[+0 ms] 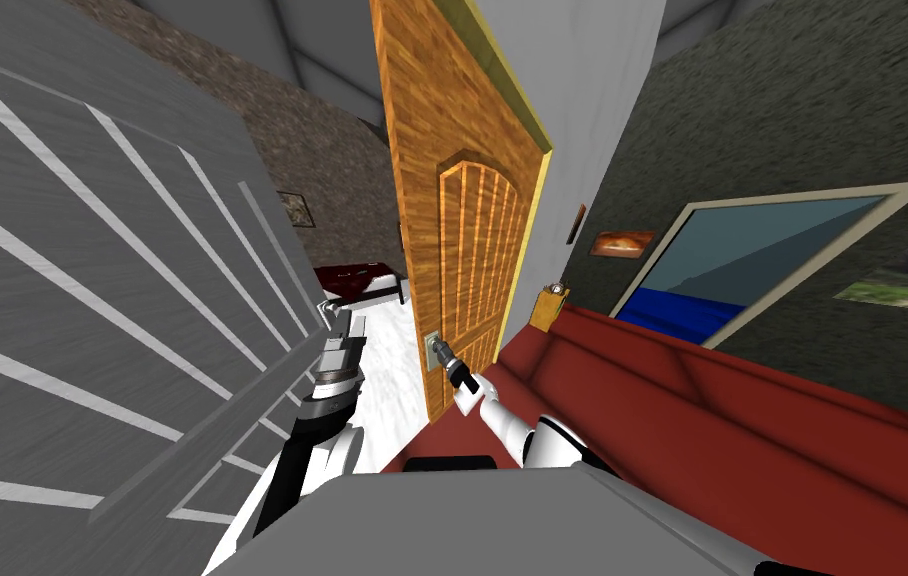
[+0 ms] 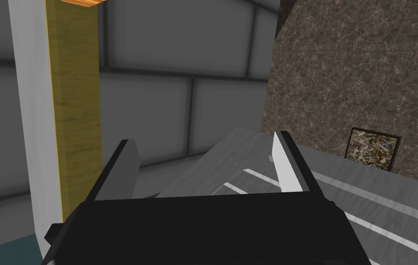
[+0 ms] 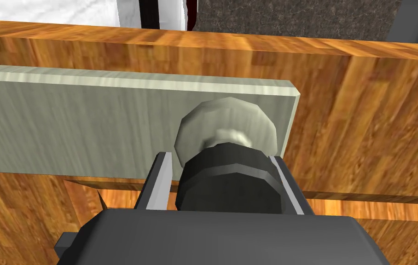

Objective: Push the door open

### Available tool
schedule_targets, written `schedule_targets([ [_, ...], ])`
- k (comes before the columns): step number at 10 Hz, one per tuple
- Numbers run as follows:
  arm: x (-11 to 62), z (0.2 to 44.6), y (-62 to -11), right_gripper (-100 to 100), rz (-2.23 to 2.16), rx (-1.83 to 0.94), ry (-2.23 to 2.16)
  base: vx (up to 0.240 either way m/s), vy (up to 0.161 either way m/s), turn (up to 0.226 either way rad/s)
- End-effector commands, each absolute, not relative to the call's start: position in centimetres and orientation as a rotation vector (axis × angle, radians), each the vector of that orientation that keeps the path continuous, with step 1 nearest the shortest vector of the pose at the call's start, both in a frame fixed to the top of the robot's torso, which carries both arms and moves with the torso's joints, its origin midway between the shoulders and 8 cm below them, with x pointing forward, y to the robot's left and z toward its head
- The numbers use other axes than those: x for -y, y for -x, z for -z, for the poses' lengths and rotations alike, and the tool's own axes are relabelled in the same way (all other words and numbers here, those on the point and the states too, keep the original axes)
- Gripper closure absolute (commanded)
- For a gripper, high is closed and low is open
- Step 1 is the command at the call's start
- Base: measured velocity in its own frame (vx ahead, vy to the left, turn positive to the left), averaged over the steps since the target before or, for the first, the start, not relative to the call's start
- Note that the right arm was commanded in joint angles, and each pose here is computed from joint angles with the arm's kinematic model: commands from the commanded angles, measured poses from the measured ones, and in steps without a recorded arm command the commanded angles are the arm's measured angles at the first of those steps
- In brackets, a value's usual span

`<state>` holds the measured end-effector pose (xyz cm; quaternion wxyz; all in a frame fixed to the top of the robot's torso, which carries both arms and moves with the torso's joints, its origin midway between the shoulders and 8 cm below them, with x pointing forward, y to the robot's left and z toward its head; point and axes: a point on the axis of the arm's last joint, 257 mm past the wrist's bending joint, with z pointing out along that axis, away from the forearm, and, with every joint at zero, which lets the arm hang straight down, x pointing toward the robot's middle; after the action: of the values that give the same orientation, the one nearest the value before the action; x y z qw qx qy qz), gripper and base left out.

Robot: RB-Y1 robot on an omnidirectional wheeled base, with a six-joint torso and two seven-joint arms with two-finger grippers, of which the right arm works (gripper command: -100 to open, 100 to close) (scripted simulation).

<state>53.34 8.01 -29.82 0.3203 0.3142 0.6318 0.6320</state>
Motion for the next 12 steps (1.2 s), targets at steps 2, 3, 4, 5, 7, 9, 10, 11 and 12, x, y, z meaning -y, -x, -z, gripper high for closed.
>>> schedule_targets([
  [2,-7.9,30.0,-53.3,100,-1.657,-1.664,-0.828,-0.009,-0.013,0.013],
  [3,-7.9,30.0,-53.3,100,-1.657,-1.664,-0.828,0.0,0.0,0.0],
  [4,-7.9,30.0,-53.3,100,-1.657,-1.664,-0.828,0.0,0.0,0.0],
  [5,-7.9,30.0,-53.3,100,-1.657,-1.664,-0.828,0.0,0.0,0.0],
  [7,-6.9,29.7,-54.1,100,-1.64,-1.647,-0.829,0.081,0.158,-0.044],
  [9,-5.8,29.7,-54.7,100,-1.619,-1.637,-0.837,0.101,0.161,-0.044],
  [10,-5.0,29.8,-55.1,100,-1.603,-1.628,-0.844,0.104,0.149,-0.04],
  [11,-4.6,29.8,-55.3,100,-1.595,-1.623,-0.847,0.127,0.158,-0.046],
  [12,-3.7,29.8,-55.8,100,-1.578,-1.613,-0.856,0.142,0.177,-0.065],
])
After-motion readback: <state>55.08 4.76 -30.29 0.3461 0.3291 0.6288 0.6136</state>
